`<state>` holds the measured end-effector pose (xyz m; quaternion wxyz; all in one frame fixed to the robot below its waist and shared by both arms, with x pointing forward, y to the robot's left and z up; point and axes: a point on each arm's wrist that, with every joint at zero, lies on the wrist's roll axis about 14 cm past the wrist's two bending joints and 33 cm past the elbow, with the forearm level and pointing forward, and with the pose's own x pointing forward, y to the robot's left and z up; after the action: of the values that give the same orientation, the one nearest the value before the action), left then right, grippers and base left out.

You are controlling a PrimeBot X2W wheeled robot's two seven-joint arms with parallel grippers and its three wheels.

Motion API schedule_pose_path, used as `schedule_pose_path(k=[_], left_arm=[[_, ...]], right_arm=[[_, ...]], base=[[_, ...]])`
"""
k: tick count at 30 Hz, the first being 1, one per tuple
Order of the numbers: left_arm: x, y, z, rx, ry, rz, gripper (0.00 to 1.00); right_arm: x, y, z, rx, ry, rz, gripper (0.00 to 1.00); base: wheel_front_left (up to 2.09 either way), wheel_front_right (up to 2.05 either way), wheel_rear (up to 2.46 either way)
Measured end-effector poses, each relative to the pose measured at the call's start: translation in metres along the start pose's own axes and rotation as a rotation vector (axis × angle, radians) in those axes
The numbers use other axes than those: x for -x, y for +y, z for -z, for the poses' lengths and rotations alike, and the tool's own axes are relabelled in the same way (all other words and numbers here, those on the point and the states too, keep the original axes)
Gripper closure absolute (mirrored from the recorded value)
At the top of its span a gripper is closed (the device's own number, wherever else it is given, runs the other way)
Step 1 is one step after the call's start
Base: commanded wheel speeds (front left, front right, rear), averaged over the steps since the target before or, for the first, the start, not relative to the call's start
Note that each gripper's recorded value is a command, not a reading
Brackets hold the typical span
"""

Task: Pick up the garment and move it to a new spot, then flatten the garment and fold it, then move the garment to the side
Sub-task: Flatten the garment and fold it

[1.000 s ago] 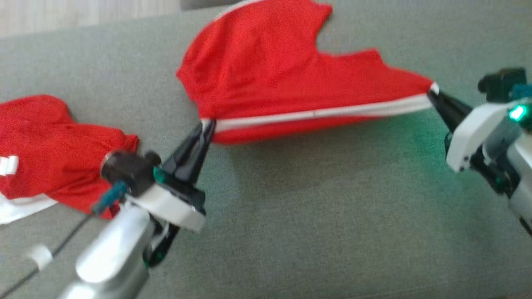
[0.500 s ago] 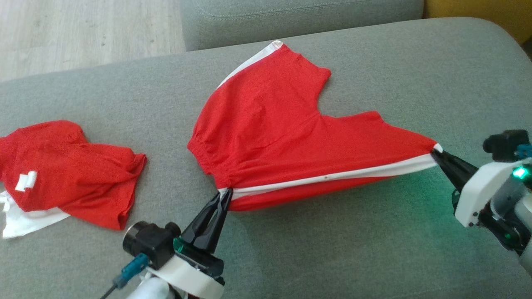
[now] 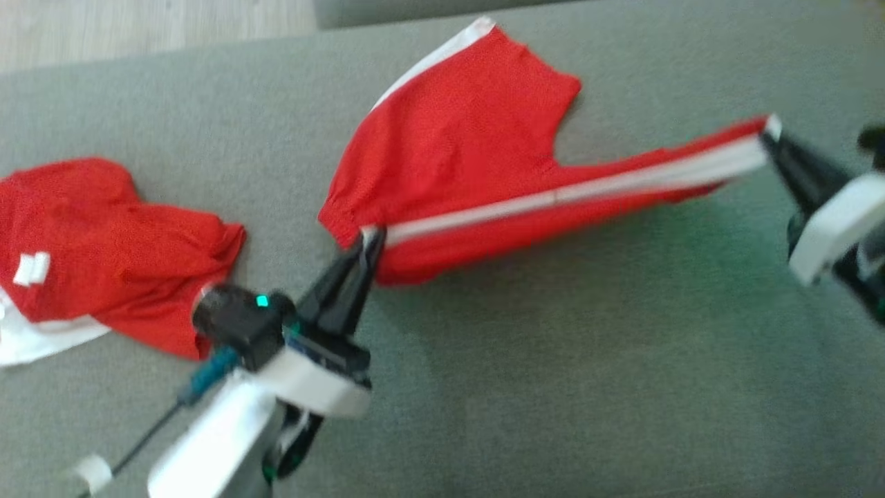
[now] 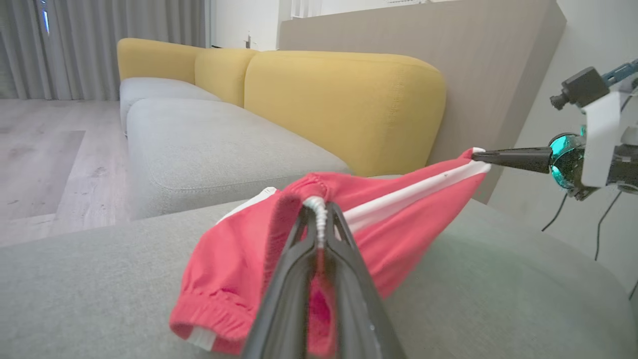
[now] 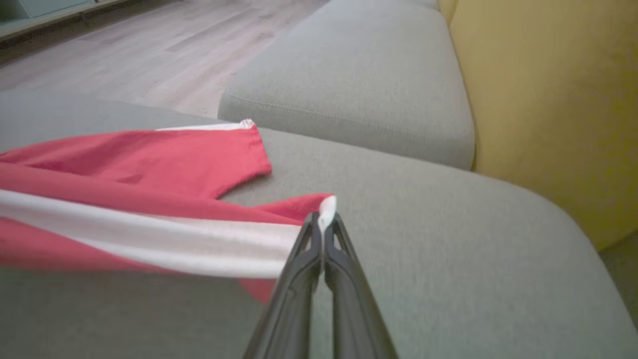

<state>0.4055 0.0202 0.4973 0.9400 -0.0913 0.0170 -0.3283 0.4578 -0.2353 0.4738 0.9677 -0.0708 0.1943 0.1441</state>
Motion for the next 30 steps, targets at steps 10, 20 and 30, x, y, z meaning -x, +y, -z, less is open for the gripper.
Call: schedule_pose_path(k=[10,20,30], left_arm=[[-0.026,0.060,0.006,-0.002,0.009,-0.119,1.00],[-0.041,0.106,0.028,0.014,0.065,-0.218,1.00],[-0.045,0.138,0.052,0.028,0.140,-0.297,1.00]], right_arm=[[-0.084,0.013,-0.043,0.131,-0.004,-0.056,1.00],[-0.174,0.042,-0.068,0.270,0.003,-0.133,1.00],[-0.235,0.064,-0.049,0.359,0.032,-0.177,0.00]], base=[[0.00,0.00,0.00],[0.00,0.00,0.00],[0.00,0.00,0.00]])
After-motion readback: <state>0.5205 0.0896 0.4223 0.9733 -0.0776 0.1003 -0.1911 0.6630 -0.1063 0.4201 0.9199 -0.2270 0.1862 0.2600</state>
